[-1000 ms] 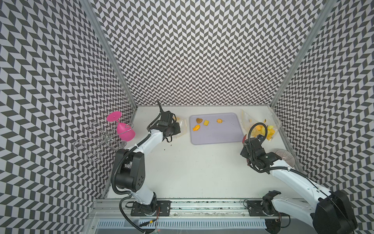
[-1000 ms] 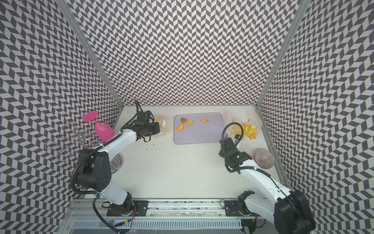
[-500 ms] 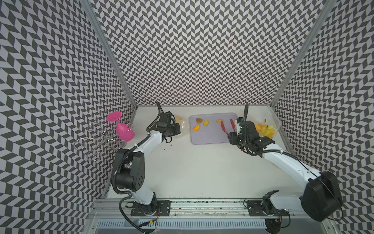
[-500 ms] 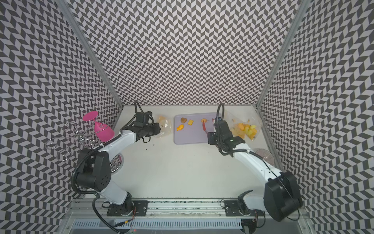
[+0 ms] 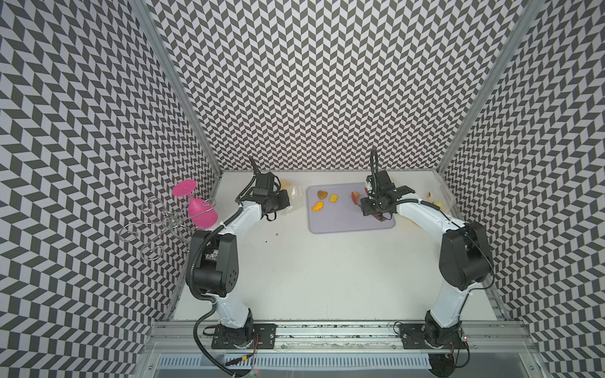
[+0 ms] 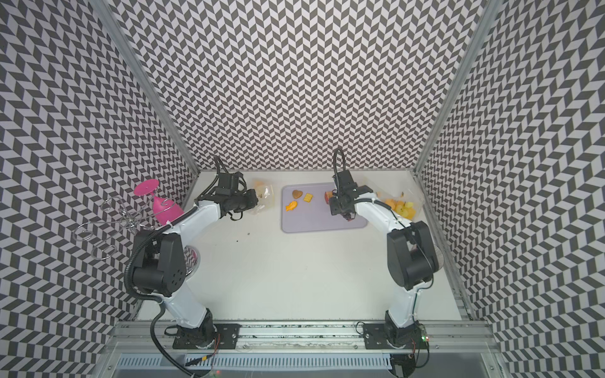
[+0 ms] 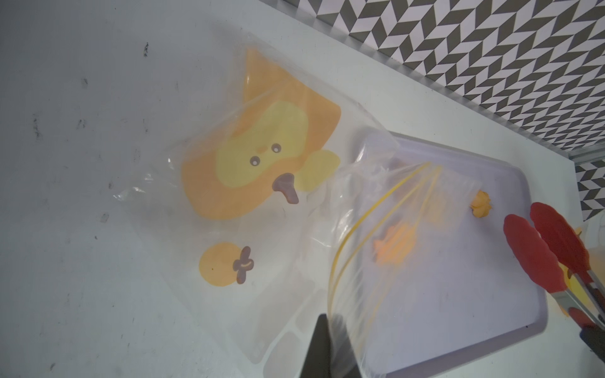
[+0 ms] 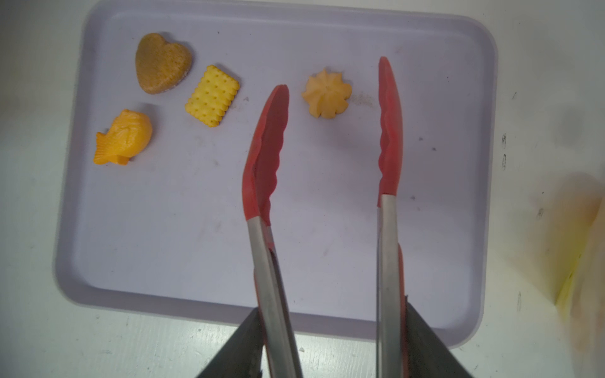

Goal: Put the cookies into a resealable bag to prevent moisture
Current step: Pick up the cookie from the tray.

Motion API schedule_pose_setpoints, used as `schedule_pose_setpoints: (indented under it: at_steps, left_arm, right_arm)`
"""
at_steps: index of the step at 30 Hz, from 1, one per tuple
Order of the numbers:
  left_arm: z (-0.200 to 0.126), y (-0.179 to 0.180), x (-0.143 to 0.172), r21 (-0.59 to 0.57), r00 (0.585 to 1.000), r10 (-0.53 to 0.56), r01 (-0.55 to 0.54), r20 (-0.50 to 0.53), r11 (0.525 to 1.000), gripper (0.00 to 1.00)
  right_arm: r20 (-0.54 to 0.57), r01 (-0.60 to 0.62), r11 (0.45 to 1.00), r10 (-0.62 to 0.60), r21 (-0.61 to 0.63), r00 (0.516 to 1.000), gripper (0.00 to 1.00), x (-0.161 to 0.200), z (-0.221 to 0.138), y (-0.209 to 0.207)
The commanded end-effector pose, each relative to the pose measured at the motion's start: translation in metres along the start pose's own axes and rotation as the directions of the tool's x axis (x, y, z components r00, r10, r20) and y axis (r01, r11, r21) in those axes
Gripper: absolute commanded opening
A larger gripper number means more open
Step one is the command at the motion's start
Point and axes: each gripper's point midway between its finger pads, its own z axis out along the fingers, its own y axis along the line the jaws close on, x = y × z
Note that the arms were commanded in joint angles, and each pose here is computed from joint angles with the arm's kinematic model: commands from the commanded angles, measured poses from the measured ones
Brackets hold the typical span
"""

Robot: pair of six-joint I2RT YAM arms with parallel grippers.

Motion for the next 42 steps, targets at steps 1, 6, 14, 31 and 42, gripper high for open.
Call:
schedule_pose_setpoints:
  at_steps: [1,6,14,31,42]
  left_arm:
    - [0.001,-0.001,0.000,0.012,1.000,0.012,-0.012,0.002,1.000,0.00]
    - [0.001,-0.001,-0.001,0.007,1.000,0.020,-0.020,0.005,1.000,0.00]
    - [0.003,0.000,0.001,0.009,1.000,0.020,-0.020,-0.002,1.000,0.00]
    - [0.007,-0.004,0.006,0.037,0.999,0.022,-0.021,-0.027,0.999,0.00]
    - [0.011,-0.011,0.012,0.054,0.998,0.042,-0.040,-0.043,0.998,0.00]
  right_arm:
    - [-0.009,0.025,1.000,-0.025,0.000,1.000,0.63,-0.017,0.003,0.001]
    - [-0.025,0.001,1.000,-0.001,-0.023,1.000,0.65,-0.038,0.014,0.003]
    - [-0.092,-0.032,0.999,0.033,0.017,0.995,0.65,-0.042,0.034,-0.007]
    - [-0.168,-0.039,0.997,0.027,-0.067,0.985,0.62,-0.027,0.048,0.001]
    - [-0.190,-0.042,0.997,0.030,-0.061,0.981,0.54,-0.018,0.044,-0.001]
